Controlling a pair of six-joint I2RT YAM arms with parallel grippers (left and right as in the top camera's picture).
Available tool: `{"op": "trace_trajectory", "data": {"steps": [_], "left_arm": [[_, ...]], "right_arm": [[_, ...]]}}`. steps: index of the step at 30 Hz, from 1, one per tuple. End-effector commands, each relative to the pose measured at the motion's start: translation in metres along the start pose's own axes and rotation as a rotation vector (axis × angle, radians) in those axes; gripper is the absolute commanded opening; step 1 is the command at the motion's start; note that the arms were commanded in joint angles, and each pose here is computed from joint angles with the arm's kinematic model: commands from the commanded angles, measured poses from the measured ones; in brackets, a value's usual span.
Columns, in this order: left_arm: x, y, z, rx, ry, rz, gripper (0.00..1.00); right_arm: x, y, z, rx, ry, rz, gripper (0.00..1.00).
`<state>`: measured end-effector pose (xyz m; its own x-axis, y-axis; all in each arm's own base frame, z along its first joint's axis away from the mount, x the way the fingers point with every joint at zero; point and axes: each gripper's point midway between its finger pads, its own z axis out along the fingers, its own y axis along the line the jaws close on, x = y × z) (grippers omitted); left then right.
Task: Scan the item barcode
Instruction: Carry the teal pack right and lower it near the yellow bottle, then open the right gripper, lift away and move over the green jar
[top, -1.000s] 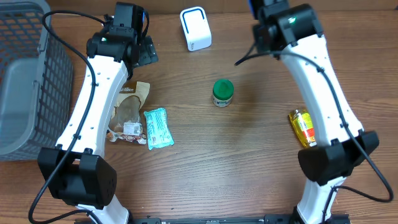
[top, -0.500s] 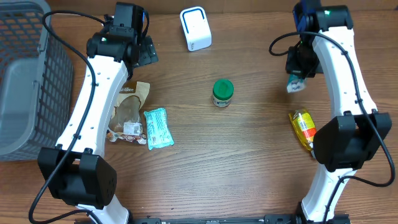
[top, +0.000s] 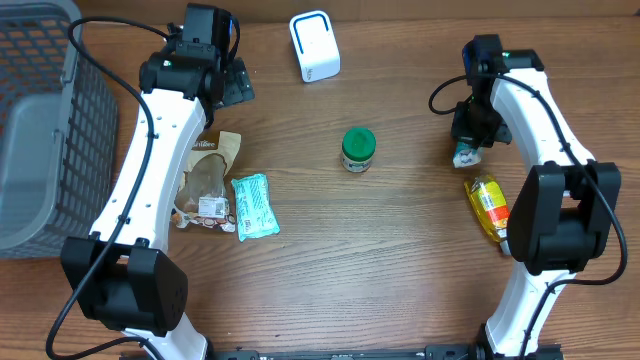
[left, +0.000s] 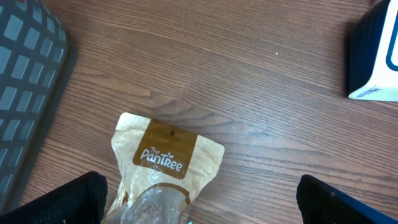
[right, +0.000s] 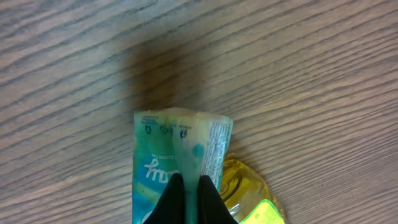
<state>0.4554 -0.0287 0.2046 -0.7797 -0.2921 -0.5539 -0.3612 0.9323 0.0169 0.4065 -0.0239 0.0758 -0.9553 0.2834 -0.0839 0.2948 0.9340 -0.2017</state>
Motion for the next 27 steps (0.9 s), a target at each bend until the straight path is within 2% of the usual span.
{"op": "trace_trajectory", "data": {"steps": [1,2,3,5,8,11,13,20,21,23,27], "left_arm": [[-0.008,0.001,-0.009,0.0,-0.034,0.005,1.0],[-0.008,0.001,-0.009,0.0,-0.034,0.005,1.0],[-0.008,0.001,-0.009,0.0,-0.034,0.005,1.0],[-0.008,0.001,-0.009,0.0,-0.034,0.005,1.0],[-0.008,0.001,-0.009,0.0,-0.034,0.005,0.99],[-0.008,0.001,-0.009,0.0,-0.034,0.005,0.99],[-0.008,0.001,-0.009,0.0,-0.034,0.005,1.0],[-0.008,0.001,-0.009,0.0,-0.034,0.005,1.0],[-0.008,0.001,-0.009,0.0,-0.034,0.005,0.99],[-0.008,0.001,-0.009,0.0,-0.034,0.005,1.0],[-0.008,0.001,-0.009,0.0,-0.034,0.005,1.0]], "right_arm": [[0.002,-0.002,0.004,0.006,0.0,0.009,0.09],[0.002,-0.002,0.004,0.006,0.001,0.008,0.23],[0.002,-0.002,0.004,0.006,0.001,0.008,0.58],[0.002,-0.002,0.004,0.007,0.003,0.008,0.78],[0.003,-0.002,0.004,0.007,0.004,0.008,0.95],[0.001,-0.002,0.004,0.009,-0.001,0.008,0.98],[-0.003,-0.002,0.001,0.013,-0.023,0.01,0.91],[-0.021,0.026,-0.084,-0.067,-0.22,-0.035,0.91],[-0.017,0.038,-0.106,-0.107,-0.264,-0.058,0.91],[-0.007,0.056,-0.125,-0.179,-0.284,-0.092,1.0],[0.014,0.095,-0.136,-0.335,-0.237,-0.158,1.0]]}}
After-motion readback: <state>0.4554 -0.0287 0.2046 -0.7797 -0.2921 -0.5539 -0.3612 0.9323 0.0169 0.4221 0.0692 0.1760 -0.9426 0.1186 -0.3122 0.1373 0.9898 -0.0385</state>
